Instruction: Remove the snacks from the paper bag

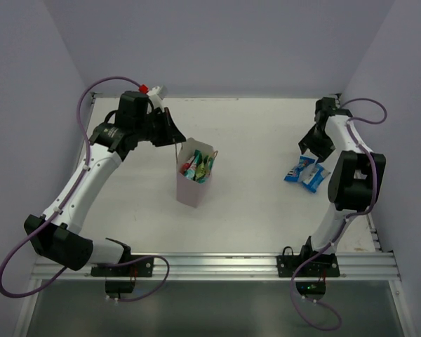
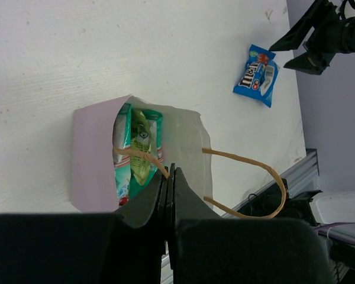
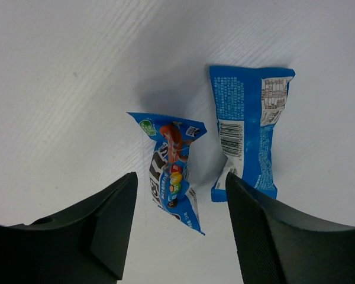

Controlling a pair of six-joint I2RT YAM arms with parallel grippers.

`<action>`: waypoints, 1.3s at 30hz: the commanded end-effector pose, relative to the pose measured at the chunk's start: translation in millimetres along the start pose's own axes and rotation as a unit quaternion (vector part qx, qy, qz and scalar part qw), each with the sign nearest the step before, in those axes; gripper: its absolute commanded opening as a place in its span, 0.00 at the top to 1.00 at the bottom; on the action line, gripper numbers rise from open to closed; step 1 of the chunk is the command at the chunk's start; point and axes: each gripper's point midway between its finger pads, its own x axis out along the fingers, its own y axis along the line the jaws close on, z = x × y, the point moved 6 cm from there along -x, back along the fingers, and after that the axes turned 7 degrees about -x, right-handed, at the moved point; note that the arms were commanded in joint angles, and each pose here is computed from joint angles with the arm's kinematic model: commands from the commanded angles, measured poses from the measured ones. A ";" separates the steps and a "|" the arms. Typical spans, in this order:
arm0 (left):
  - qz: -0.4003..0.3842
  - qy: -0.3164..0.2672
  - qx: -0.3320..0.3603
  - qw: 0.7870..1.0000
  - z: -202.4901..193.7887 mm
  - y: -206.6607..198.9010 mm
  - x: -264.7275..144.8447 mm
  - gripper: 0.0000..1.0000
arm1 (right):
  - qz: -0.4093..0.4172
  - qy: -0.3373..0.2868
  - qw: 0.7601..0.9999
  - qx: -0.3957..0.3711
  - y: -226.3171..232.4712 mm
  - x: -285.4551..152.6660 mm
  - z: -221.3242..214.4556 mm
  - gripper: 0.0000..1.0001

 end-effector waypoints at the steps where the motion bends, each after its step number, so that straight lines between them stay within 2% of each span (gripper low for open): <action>1: -0.012 -0.050 0.026 0.998 21.9 -16.1 -15.9 1.00 | 0.004 -0.049 0.999 -0.004 -4.3 -26.9 16.9 0.35; 2: 0.001 -0.068 0.037 0.997 28.0 -17.8 -20.4 1.00 | 0.006 -0.056 0.998 -0.005 -5.7 -34.2 18.1 0.27; 3: 0.010 -0.074 0.044 0.996 29.6 -18.8 -22.5 1.00 | 0.007 -0.060 0.998 -0.009 -7.3 -42.0 19.8 0.25; 7: 0.066 -0.095 0.071 0.991 28.4 -22.2 -29.8 1.00 | 0.060 -0.102 0.992 -0.033 -0.4 -89.7 12.7 0.25; 11: 0.083 -0.094 0.092 0.988 18.5 -36.3 -28.7 1.00 | 0.189 -0.107 0.971 -0.100 32.8 -152.8 -22.0 0.25; 14: 0.089 -0.084 0.091 0.988 3.5 -41.7 -20.7 1.00 | 0.292 -0.109 0.937 -0.160 57.4 -215.1 -60.1 0.29; 16: 0.084 -0.081 0.098 0.988 -8.7 -50.5 -15.6 1.00 | 0.366 -0.093 0.908 -0.182 66.2 -250.2 -85.2 0.39; 18: 0.083 -0.073 0.087 0.990 -20.5 -50.5 -9.2 1.00 | 0.426 -0.067 0.883 -0.188 80.0 -274.8 -112.3 0.54; 19: 0.070 -0.075 0.086 0.991 -25.0 -56.0 -5.9 1.00 | 0.457 -0.053 0.867 -0.191 80.4 -287.2 -123.5 0.58; 23: 0.049 -0.064 0.064 0.995 -40.2 -56.9 5.2 1.00 | 0.510 0.027 0.841 -0.176 99.7 -276.2 -165.4 0.60; 24: 0.046 -0.065 0.064 0.995 -40.4 -58.9 6.7 1.00 | 0.526 0.028 0.831 -0.179 107.8 -275.3 -168.4 0.61; 26: 0.042 -0.059 0.065 0.995 -42.8 -61.4 9.8 1.00 | 0.522 0.045 0.828 -0.198 120.4 -266.0 -182.5 0.65; 31: 0.031 -0.058 0.061 0.996 -39.8 -67.9 13.4 1.00 | 0.505 0.050 0.833 -0.219 137.7 -254.6 -210.4 0.65; 39: 0.013 -0.041 0.058 0.997 -37.4 -79.6 19.9 1.00 | 0.522 0.029 0.832 -0.185 153.3 -224.2 -220.9 0.66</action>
